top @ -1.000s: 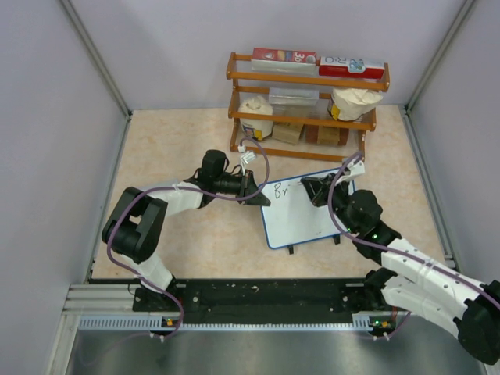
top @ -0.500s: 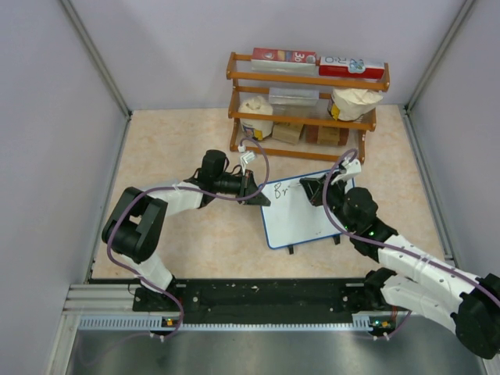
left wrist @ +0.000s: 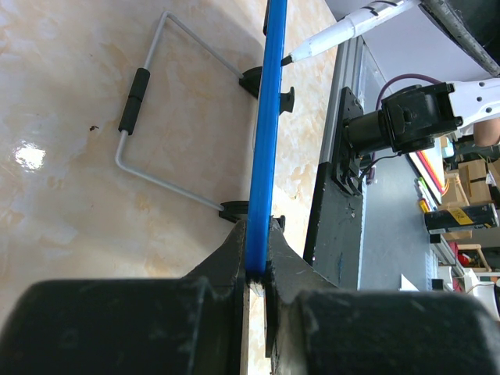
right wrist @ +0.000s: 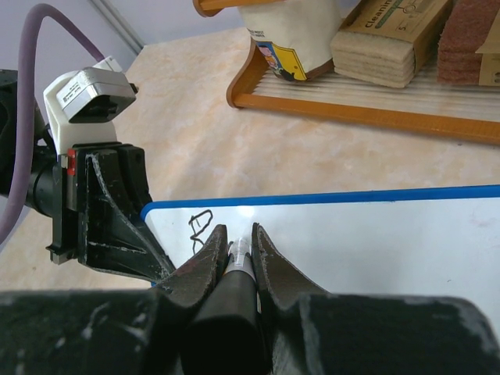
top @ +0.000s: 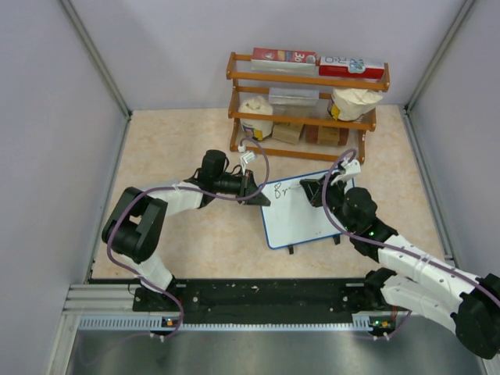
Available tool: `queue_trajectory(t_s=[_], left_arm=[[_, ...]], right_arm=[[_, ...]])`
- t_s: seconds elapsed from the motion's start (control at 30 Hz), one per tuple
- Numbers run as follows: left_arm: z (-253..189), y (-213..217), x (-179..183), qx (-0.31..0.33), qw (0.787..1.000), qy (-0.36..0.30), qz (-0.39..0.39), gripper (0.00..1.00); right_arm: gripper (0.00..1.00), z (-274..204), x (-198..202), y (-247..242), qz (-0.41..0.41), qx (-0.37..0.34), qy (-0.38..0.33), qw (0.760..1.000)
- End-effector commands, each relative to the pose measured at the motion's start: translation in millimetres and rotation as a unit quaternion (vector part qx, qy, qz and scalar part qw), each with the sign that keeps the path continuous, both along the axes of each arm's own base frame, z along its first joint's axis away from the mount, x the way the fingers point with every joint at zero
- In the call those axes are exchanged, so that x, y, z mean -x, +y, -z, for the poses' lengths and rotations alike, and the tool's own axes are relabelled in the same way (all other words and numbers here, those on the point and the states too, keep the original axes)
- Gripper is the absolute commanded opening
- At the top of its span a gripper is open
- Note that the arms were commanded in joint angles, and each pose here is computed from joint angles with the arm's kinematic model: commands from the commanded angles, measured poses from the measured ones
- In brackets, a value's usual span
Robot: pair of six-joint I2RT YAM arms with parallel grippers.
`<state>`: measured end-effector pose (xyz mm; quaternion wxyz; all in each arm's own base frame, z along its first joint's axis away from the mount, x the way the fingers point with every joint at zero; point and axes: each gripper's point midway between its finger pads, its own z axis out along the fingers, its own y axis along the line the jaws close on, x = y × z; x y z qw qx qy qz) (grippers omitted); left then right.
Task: Write a sentence on the whiteboard
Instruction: Write with the whiteboard marker on the whiteboard.
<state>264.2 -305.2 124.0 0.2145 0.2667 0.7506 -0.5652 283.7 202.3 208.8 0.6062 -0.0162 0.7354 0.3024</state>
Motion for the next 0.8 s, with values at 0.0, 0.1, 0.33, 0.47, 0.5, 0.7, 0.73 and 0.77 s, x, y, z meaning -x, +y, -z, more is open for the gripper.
queue_trajectory(t_s=[0.0,0.1,0.33,0.47,0.5,0.7,0.73,0.77], left_arm=[[30.0,5.4,-6.7,-0.05,0.998,-0.027,-0.019,0.0],[29.0,5.2,-7.1,-0.049,0.998,-0.029,-0.019,0.0],[29.8,6.0,-7.2,-0.051,0.998,-0.028,-0.02,0.0],[30.4,5.8,-7.5,-0.051,0.998,-0.028,-0.02,0.0],[30.4,5.8,-7.5,-0.051,0.998,-0.028,-0.02,0.0],[30.3,5.5,-8.1,-0.051,0.998,-0.028,-0.02,0.0],[30.3,5.2,-7.2,-0.05,0.998,-0.027,-0.019,0.0],[30.2,5.1,-7.4,-0.05,0.998,-0.028,-0.019,0.0]], right_arm=[[0.0,-1.9,-1.0,-5.1,0.008,0.002,-0.007,1.0],[0.0,-1.3,0.7,-4.6,0.004,0.002,-0.006,1.0],[0.0,3.3,3.9,-4.4,-0.003,0.005,-0.003,1.0],[0.0,4.7,5.7,-4.4,-0.006,0.005,-0.003,1.0],[0.0,5.8,6.2,-4.2,-0.007,0.006,-0.002,1.0],[0.0,8.5,9.7,-2.9,-0.015,0.006,0.001,1.0],[0.0,8.8,9.6,-3.6,-0.014,0.006,0.001,1.0],[0.0,8.3,9.2,-4.3,-0.013,0.006,0.0,1.0]])
